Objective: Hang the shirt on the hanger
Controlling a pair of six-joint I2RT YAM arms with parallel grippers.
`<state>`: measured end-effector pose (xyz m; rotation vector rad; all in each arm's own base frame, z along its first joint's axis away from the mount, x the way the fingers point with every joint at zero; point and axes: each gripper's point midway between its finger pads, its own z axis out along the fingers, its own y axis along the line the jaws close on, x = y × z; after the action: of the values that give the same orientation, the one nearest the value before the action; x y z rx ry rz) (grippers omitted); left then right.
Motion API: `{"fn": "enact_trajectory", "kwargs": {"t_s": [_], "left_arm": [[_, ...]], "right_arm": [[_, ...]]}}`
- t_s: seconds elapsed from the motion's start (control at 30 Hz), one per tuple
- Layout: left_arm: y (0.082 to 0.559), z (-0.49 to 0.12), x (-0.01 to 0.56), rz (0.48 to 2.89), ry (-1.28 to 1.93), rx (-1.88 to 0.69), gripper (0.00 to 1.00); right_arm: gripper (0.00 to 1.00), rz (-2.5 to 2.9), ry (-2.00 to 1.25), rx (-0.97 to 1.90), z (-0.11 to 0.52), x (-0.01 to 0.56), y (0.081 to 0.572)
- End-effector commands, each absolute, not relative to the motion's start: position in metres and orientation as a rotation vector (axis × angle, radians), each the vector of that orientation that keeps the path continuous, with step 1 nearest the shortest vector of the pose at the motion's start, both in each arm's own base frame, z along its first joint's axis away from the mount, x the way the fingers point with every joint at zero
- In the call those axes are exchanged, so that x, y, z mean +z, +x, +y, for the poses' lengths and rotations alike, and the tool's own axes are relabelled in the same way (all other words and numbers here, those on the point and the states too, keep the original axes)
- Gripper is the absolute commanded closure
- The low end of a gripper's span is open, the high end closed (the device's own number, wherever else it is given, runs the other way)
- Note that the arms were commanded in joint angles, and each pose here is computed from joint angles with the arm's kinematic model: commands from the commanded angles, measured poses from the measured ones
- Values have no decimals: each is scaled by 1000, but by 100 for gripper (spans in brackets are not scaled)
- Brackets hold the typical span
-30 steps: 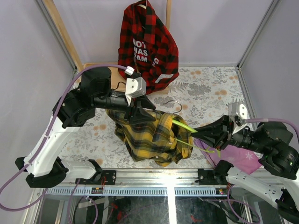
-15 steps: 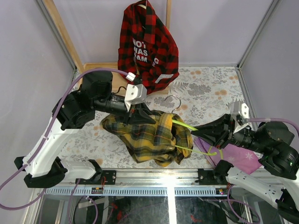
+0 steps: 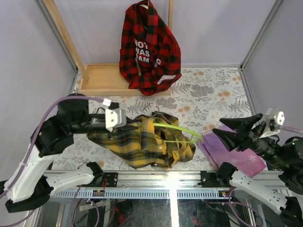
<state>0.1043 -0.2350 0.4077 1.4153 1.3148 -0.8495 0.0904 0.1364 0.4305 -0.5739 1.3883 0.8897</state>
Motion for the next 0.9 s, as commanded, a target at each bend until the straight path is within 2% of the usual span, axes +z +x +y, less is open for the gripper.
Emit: {"fn": "enact_trajectory", "kwargs": {"t_s": [0.0,0.17,0.37,0.87], "left_arm": [[130,-209,437,1174,1272,-577,100],[138,-188,474,1093,1066,-494,100],[147,-178,493,1089,968,-452,100],[170,-180,503,1110,877,-400,100]], "right_arm": [[40,1470,-314,779,101,426,112],[34,1601,-244,744,107,391,128],[30,1609,-230,876,140,383,135],[34,1546,-109,1287,241,367,172]]}}
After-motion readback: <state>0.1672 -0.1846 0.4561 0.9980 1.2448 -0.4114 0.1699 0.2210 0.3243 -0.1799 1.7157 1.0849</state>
